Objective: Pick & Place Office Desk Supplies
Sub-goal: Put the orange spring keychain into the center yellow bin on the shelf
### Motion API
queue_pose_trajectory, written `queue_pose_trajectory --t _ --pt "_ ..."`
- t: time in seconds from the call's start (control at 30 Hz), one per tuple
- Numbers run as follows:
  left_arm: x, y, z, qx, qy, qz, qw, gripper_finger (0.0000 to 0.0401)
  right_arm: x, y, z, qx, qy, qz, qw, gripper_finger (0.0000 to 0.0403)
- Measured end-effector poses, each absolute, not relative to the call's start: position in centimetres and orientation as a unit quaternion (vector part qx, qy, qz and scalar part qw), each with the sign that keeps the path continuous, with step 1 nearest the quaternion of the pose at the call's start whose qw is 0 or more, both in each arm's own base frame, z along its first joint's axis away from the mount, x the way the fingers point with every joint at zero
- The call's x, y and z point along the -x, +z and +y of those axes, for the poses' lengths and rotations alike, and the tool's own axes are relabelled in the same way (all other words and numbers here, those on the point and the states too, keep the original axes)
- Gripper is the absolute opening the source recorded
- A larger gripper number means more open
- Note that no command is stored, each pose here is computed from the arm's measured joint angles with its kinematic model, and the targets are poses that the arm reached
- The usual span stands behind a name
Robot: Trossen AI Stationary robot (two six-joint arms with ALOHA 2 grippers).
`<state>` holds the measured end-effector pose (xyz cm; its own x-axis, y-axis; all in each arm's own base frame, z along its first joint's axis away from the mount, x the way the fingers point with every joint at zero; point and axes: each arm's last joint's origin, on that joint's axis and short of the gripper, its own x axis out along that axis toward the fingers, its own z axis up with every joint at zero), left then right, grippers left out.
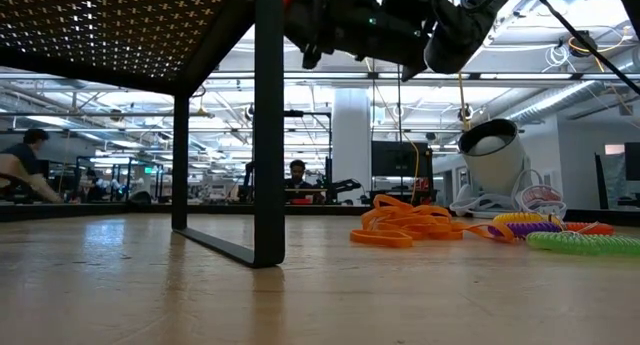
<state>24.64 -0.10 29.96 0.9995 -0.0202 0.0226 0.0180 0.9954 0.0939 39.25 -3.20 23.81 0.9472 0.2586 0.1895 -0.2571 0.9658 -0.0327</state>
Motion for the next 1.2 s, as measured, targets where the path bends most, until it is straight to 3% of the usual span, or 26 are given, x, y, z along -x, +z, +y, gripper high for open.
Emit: queue_pose_trajectory --t 0.57,1.2 --pt "-24.62 29.34 -0.08 -0.036 -0.010 0.019 0.999 0.0140 -39.18 24.14 -3.18 0.008 0.131 -0.112 0.985 0.0009" --pt "-24.62 29.11 -0.03 -0.037 -0.001 0.031 0.999 0.0066 -39.17 24.17 -3.21 0.008 0.130 -0.114 0.985 0.0009"
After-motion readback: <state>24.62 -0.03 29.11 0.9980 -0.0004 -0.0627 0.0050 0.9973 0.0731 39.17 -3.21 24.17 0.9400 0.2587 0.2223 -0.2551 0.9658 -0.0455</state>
